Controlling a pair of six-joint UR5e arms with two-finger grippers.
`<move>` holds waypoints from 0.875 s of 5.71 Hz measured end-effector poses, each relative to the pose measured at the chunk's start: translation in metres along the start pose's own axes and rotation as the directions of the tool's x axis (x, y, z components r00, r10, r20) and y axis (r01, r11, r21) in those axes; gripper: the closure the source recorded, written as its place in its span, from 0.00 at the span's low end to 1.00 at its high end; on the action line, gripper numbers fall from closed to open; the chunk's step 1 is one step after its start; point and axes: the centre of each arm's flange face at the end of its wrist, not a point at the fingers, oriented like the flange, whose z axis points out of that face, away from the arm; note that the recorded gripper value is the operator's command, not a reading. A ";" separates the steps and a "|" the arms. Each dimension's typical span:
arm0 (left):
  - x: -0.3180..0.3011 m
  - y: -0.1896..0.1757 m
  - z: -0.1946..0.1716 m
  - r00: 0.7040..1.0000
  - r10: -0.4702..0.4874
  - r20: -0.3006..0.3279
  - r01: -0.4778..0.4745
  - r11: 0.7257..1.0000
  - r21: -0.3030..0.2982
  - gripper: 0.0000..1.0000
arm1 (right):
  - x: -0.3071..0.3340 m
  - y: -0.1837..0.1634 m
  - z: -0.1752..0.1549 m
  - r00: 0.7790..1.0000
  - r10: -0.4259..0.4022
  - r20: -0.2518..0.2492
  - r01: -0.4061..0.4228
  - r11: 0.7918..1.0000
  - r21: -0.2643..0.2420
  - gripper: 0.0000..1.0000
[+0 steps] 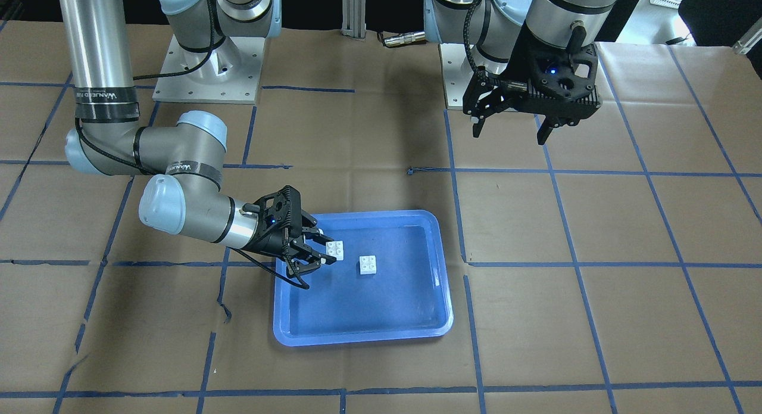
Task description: Assemble white blocks and place on blue tray
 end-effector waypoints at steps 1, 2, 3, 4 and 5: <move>-0.001 0.002 -0.006 1.000 -0.013 0.001 0.013 1.000 0.003 0.01 | 0.001 0.006 0.008 1.000 0.006 0.005 -0.006 1.000 0.002 0.74; -0.002 0.003 -0.009 1.000 -0.016 0.006 0.016 1.000 0.004 0.01 | 0.001 0.010 0.016 1.000 0.008 0.014 -0.008 1.000 0.004 0.74; -0.002 0.004 -0.011 1.000 -0.016 0.011 0.016 1.000 0.004 0.01 | 0.001 0.010 0.024 1.000 0.010 0.022 -0.010 1.000 0.005 0.74; -0.002 0.004 -0.012 1.000 -0.014 0.016 0.014 1.000 0.003 0.01 | 0.001 0.010 0.029 1.000 0.013 0.021 -0.013 1.000 0.004 0.74; -0.001 0.006 -0.013 1.000 -0.012 0.017 0.012 1.000 0.002 0.01 | 0.002 0.013 0.034 1.000 0.013 0.016 -0.013 1.000 0.004 0.74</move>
